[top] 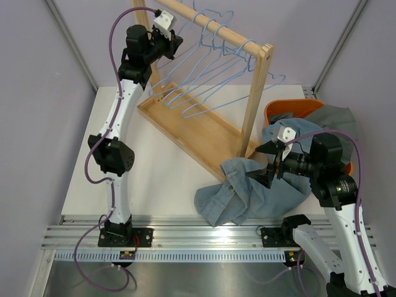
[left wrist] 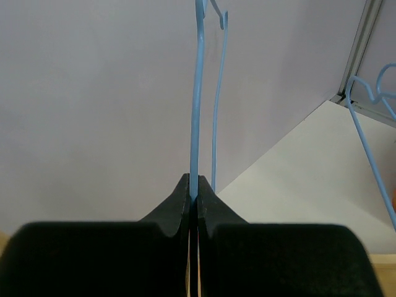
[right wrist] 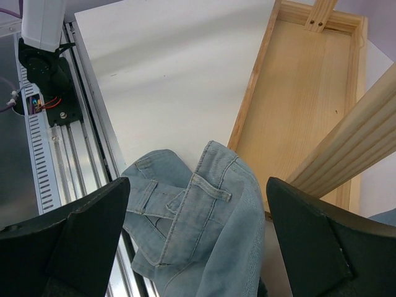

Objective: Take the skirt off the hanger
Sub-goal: Place the hanger at the clothesline.

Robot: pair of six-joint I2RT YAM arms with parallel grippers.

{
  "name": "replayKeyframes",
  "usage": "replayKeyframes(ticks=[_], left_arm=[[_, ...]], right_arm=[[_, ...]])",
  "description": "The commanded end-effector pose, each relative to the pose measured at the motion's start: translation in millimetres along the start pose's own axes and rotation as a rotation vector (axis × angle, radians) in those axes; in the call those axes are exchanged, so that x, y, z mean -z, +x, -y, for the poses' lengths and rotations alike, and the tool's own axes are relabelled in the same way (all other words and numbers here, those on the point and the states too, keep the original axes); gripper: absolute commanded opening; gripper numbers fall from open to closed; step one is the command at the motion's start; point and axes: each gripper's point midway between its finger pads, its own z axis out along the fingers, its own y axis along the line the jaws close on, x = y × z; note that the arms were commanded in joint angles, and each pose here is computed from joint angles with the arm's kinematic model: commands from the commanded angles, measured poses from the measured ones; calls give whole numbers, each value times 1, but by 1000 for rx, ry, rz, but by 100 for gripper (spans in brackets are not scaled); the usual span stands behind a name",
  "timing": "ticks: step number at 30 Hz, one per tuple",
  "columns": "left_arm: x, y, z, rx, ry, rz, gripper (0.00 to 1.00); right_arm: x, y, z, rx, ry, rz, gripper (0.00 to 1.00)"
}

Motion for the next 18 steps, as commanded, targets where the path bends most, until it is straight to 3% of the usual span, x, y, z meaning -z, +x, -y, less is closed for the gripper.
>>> replayKeyframes(ticks=[1,10,18], left_arm=[[4,-54,-6,-75,-25,153,0],[22,-98,-1,-133,-21,244,0],[45,-100,11,-172,-8,225,0]], right_arm=[[2,-6,-2,11,-4,34,99],[2,-1,-2,-5,-3,34,100],[1,0,-1,-3,-3,29,99]])
